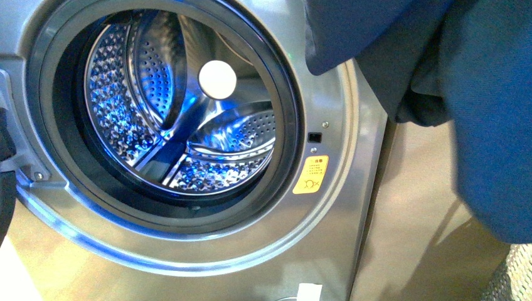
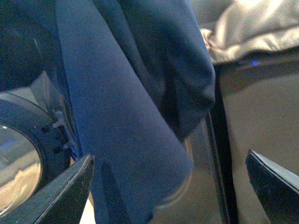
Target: Collect clothes from washing machine
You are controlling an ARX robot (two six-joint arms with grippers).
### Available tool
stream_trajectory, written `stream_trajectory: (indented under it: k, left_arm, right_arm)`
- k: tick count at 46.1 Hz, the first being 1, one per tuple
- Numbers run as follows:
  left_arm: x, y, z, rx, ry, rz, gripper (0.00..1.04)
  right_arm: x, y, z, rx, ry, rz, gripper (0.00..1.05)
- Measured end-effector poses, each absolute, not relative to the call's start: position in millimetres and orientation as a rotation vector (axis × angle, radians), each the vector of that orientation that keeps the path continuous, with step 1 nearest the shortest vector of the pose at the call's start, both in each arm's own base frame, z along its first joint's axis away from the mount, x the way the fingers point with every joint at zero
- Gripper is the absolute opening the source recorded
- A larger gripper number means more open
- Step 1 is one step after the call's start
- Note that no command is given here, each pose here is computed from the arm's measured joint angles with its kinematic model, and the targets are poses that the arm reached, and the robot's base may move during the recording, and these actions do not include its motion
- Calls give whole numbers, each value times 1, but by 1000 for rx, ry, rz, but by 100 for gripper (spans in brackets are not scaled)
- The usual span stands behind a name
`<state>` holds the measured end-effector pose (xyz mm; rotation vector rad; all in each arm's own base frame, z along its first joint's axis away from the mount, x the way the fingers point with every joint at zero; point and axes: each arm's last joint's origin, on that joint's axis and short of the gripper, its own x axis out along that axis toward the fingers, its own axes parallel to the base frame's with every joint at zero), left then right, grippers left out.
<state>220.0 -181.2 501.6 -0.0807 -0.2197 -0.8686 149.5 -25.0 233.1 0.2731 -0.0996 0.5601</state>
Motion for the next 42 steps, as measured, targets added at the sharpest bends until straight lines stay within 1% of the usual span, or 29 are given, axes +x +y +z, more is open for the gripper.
stream_trajectory:
  k: [8, 12, 14, 17, 23, 40, 42]
  left_arm:
    - [220, -181, 502, -81, -220, -869, 15]
    - [220, -181, 502, -81, -220, -869, 15]
    - [220, -181, 502, -81, -220, -869, 15]
    - [220, -181, 502, -81, -220, -869, 15]
    - [220, -181, 502, -81, -220, -869, 15]
    - [220, -181, 502, -81, -220, -869, 15]
    - [220, -181, 502, -81, -220, -869, 15]
  right_arm:
    - [183, -31, 270, 264, -121, 732, 97]
    - [197, -35, 291, 214, -138, 889, 97]
    - [201, -36, 298, 212, -136, 939, 97]
    - [205, -38, 304, 214, -137, 976, 97]
    - [210, -41, 302, 232, -122, 1009, 97]
    - [214, -43, 297, 238, -122, 1009, 97]
    - [224, -44, 300, 278, -98, 1017, 97]
